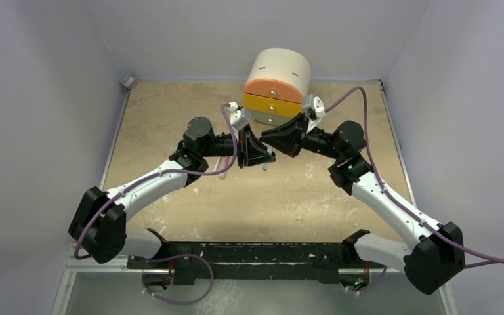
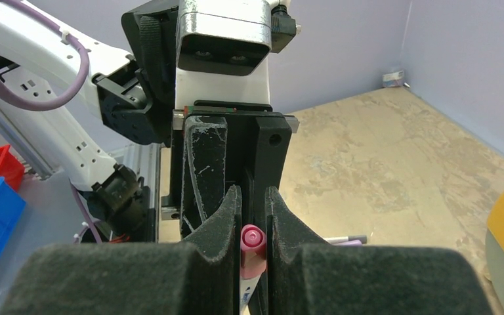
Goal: Insert the pens into the pen caps
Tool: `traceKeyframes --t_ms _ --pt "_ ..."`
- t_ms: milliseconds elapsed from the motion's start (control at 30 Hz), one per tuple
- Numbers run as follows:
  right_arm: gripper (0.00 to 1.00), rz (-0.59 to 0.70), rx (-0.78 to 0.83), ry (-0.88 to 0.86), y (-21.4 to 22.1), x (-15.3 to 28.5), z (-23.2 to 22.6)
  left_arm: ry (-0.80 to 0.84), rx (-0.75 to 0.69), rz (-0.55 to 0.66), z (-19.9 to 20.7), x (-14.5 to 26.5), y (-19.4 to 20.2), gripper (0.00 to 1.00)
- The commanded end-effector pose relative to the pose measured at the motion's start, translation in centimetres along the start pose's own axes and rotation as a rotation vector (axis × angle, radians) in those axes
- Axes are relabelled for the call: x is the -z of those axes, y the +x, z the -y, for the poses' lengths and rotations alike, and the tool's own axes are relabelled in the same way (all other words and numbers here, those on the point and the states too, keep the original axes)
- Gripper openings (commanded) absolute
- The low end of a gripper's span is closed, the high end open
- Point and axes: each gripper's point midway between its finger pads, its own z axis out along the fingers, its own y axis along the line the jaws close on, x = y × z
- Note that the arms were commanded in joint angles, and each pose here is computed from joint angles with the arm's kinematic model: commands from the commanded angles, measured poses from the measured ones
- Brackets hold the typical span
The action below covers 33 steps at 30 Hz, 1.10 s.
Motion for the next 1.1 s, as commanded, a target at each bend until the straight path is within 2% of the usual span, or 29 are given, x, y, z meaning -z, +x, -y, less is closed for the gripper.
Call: traceKeyframes --t_ms 0,200,533,867,1067 --pt "0.0 -0.267 -0.271 -0.166 9.2 1.8 -4.2 -0.016 -0.333 0.365 3.6 1.8 -13.1 0.0" --pt "0.0 -0.23 -0.355 -0.201 10.0 1.9 -5.1 -0.012 -0.341 0.386 3.4 1.6 -13.7 0.0" --pt "0.0 -0.286 -0.444 -0.176 13.2 2.9 -5.6 -0.011 -0.372 0.434 3.3 1.9 -15.3 0.0" --pt "0.0 -0.346 -0.553 -0.229 15.6 4.0 -7.5 -0.037 -0.386 0.432 2.1 2.2 -15.8 0.0" --pt "0.0 -0.416 -0.593 -0.197 17.5 5.0 -8.0 -0.048 -0.4 0.443 2.1 2.8 -16.3 0.0"
